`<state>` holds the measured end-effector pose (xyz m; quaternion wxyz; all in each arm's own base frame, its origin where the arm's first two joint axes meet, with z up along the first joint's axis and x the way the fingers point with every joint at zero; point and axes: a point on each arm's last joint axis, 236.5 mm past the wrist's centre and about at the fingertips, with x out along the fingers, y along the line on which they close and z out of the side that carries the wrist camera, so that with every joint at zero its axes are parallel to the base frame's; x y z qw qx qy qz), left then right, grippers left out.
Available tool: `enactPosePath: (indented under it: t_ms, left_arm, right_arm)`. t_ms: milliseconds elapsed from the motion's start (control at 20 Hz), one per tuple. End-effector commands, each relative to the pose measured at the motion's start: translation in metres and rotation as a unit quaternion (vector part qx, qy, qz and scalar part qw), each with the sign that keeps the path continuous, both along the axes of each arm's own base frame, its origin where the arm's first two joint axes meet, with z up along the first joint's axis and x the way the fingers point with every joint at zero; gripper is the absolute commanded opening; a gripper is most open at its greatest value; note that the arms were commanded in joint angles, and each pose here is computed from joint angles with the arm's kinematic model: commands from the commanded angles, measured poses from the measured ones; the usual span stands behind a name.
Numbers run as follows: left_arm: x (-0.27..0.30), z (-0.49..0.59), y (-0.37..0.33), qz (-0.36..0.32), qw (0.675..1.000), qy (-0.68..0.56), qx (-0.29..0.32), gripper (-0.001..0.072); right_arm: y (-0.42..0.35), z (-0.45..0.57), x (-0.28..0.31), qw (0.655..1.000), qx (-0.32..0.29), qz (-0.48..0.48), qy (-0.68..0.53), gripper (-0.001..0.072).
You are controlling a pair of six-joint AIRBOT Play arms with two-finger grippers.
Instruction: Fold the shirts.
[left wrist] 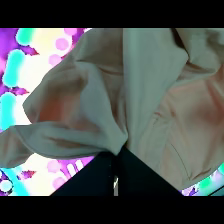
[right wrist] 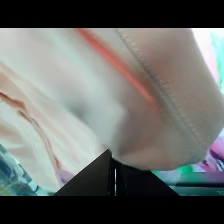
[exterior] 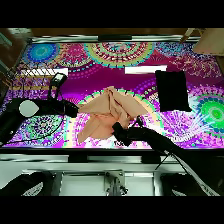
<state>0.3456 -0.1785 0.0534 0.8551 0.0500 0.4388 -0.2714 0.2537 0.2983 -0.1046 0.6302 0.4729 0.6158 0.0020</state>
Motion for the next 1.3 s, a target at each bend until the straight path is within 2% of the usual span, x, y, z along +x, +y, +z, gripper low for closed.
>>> enactPosePath:
  t_ms: [0, 100, 200, 300, 500, 550, 650, 750, 1000, 1250]
  left_arm:
    - [0.006, 0.013, 0.006, -0.001, 1.0, -0.025, 0.014, 0.0036]
    - [0.024, 0.06, 0.022, 0.009, 0.995, -0.093, 0.035, 0.0035]
    - [0.041, 0.149, 0.042, 0.064, 0.982, -0.176, -0.001, 0.0036]
    - [0.033, 0.253, 0.061, 0.109, 0.956, -0.268, -0.054, 0.0036]
    - [-0.067, 0.456, 0.089, 0.118, 0.859, -0.481, -0.132, 0.0036]
    - [-0.099, 0.488, 0.096, 0.116, 0.834, -0.519, -0.145, 0.0036]
    - [-0.145, 0.522, 0.105, 0.118, 0.805, -0.556, -0.171, 0.0035]
    - [-0.168, 0.524, 0.109, 0.122, 0.802, -0.553, -0.192, 0.0035]
    - [-0.141, 0.445, 0.098, 0.113, 0.886, -0.43, -0.13, 0.0036]
    - [-0.057, 0.314, 0.11, 0.148, 0.947, -0.283, -0.016, 0.0036]
  right_arm:
    - [0.004, 0.037, 0.02, 0.995, 0.005, 0.038, -0.096, 0.0066]
    - [0.004, 0.114, 0.046, 0.961, 0.0, 0.113, -0.251, 0.0066]
    - [-0.012, 0.236, 0.067, 0.879, -0.023, 0.159, -0.448, 0.0066]
    - [-0.059, 0.37, 0.07, 0.795, -0.047, 0.108, -0.596, 0.0067]
    - [-0.16, 0.563, 0.001, 0.657, -0.061, -0.031, -0.75, 0.0067]
    - [-0.176, 0.588, -0.02, 0.632, -0.066, -0.051, -0.771, 0.0066]
    - [-0.192, 0.611, -0.047, 0.604, -0.072, -0.07, -0.79, 0.0067]
    - [-0.191, 0.607, -0.055, 0.609, -0.075, -0.06, -0.787, 0.0067]
    - [-0.174, 0.551, -0.019, 0.681, -0.117, 0.004, -0.723, 0.0067]
    - [-0.167, 0.416, 0.063, 0.812, -0.198, 0.089, -0.541, 0.0067]
